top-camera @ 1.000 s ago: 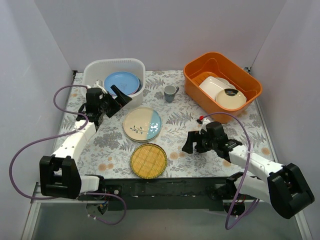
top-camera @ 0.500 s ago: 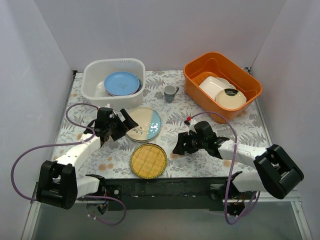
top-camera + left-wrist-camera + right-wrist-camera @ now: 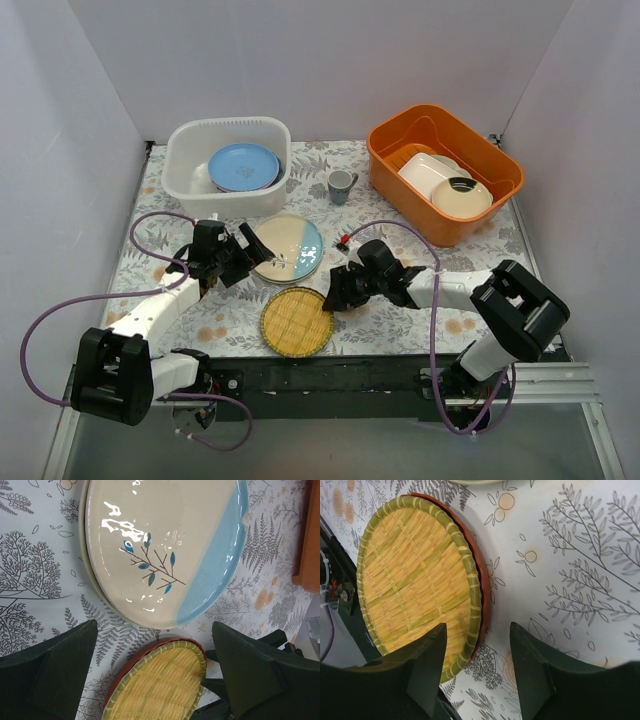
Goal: Place the plates into the plastic bin on the countertop
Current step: Move the plate to the center of the board.
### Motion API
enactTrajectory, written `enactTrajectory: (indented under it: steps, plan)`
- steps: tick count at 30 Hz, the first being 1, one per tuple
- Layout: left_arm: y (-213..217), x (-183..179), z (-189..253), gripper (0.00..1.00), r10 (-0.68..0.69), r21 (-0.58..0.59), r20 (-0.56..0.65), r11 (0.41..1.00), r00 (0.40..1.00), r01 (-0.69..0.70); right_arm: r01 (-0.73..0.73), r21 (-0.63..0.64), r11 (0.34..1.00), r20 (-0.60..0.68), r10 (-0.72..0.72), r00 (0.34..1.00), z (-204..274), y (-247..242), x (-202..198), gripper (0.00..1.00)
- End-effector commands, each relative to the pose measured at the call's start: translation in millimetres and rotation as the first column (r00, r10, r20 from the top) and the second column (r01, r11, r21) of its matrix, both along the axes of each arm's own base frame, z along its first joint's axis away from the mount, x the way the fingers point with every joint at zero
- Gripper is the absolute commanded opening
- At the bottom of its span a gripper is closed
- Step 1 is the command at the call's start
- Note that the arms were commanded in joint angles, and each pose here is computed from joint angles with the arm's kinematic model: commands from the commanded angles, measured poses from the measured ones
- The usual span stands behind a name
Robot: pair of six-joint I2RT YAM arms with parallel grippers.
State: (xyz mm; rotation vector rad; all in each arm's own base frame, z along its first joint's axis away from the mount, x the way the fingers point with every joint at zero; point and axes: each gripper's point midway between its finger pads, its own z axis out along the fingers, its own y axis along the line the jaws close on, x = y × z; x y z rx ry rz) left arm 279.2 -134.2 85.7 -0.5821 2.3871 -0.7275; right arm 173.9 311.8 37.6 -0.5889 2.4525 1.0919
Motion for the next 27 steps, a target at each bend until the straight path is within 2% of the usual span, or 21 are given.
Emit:
enactTrajectory:
  steps: [1,4,5,11,19,22,27]
  plan:
    - [2,-11,-8,0.98,-0.008,0.016,-0.011,1.000,1.000,0.008,-0.034,-0.006,0.999,0.004,0.034,0.999,-2,16,1,0.60]
    - [4,-15,-13,0.98,-0.008,0.020,-0.022,1.000,1.000,0.008,-0.019,-0.061,0.998,0.000,0.019,1.000,-13,15,6,0.46]
    - [4,-16,-13,0.98,-0.011,0.021,-0.021,1.000,1.000,0.011,0.009,-0.123,0.992,-0.011,-0.010,1.000,-22,5,7,0.35]
    - [6,-22,-15,0.98,-0.016,0.029,-0.024,0.999,1.000,0.017,0.072,-0.227,0.971,0.043,-0.064,0.997,-31,-12,21,0.12]
    - [0,-22,-8,0.98,-0.045,0.002,-0.002,0.999,0.999,0.045,0.209,-0.322,0.923,0.098,-0.187,0.977,-38,-58,46,0.02]
    - [-8,-24,-4,0.98,-0.084,-0.033,0.012,0.996,0.996,0.084,0.268,-0.372,0.888,0.095,-0.251,0.963,-44,-88,51,0.01]
    - [-26,-27,8,0.98,-0.155,-0.110,0.059,0.981,0.986,0.161,0.349,-0.370,0.861,0.102,-0.335,0.937,-42,-120,63,0.01]
